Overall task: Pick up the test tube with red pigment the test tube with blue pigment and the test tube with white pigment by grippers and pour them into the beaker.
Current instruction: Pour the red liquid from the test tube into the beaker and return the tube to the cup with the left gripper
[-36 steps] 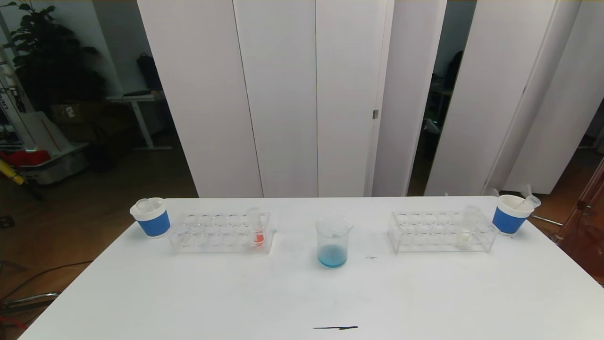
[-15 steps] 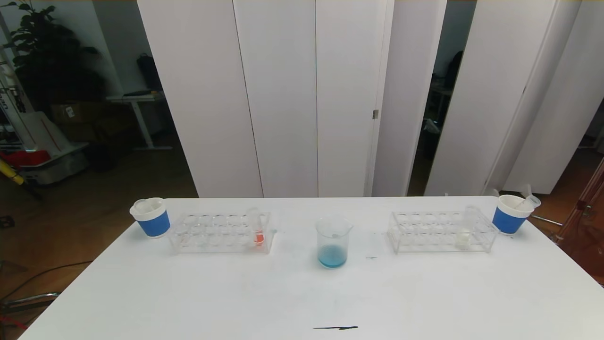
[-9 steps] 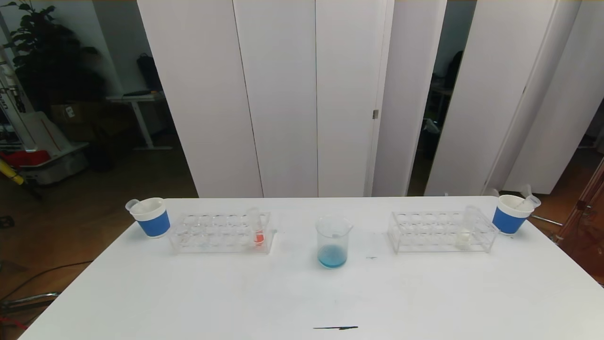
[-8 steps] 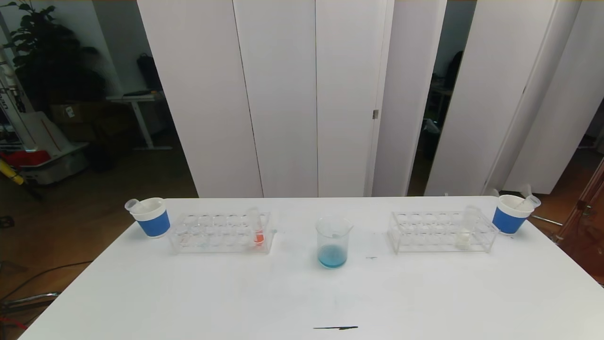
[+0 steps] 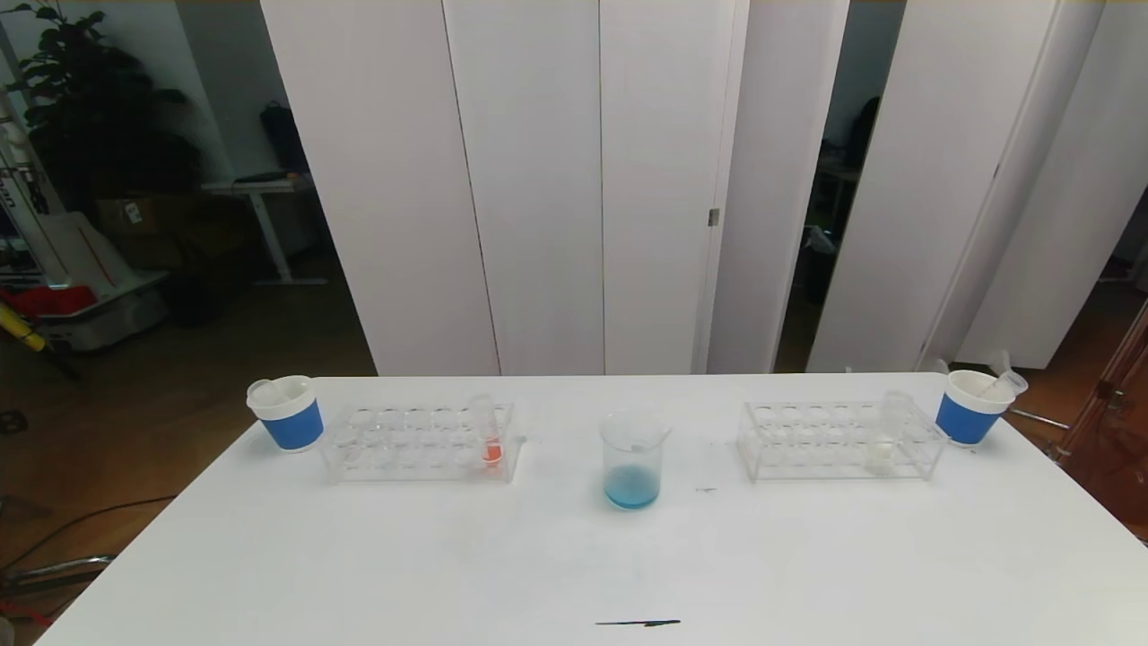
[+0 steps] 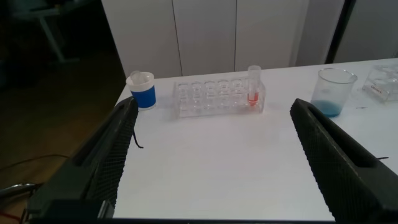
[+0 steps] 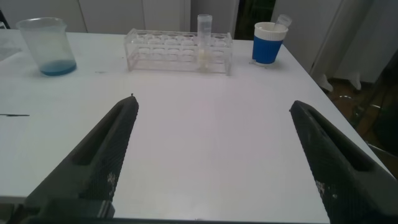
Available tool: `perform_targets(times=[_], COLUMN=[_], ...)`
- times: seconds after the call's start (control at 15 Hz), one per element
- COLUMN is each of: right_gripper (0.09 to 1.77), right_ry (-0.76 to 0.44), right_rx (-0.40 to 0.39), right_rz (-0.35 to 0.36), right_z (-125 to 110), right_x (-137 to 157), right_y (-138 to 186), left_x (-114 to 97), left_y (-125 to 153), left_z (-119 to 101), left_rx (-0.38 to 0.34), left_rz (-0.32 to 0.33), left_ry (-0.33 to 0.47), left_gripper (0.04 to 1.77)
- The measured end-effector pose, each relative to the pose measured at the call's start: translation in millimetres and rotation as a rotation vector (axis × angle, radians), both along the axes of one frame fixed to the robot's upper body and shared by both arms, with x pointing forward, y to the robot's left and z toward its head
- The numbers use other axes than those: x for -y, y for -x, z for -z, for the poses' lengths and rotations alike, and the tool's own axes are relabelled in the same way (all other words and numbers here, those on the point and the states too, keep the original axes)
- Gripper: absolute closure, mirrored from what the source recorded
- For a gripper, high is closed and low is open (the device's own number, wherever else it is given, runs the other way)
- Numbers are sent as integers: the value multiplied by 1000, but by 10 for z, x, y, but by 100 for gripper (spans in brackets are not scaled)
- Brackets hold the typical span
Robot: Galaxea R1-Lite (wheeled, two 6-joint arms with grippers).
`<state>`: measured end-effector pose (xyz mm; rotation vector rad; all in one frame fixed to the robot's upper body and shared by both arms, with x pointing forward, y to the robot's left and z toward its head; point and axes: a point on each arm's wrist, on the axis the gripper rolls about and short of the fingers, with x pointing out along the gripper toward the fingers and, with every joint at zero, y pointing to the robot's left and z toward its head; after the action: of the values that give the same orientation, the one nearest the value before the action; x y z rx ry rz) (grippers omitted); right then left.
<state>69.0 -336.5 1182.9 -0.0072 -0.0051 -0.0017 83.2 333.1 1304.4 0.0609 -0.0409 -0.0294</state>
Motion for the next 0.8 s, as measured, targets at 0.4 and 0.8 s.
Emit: perform_targets(times=[0.4, 0.8], right_gripper=[11, 11], right_ry=[0, 0], right_rx=[0, 0], right_rz=[0, 0], right_z=[0, 0], right_x=[0, 0], right_y=[0, 0], left_x=[107, 374], left_y=[-1056, -2130], left_z=[-442, -175], left_rx=[-120, -207], left_rz=[97, 158], left_ry=[65, 126], left_gripper=[6, 6])
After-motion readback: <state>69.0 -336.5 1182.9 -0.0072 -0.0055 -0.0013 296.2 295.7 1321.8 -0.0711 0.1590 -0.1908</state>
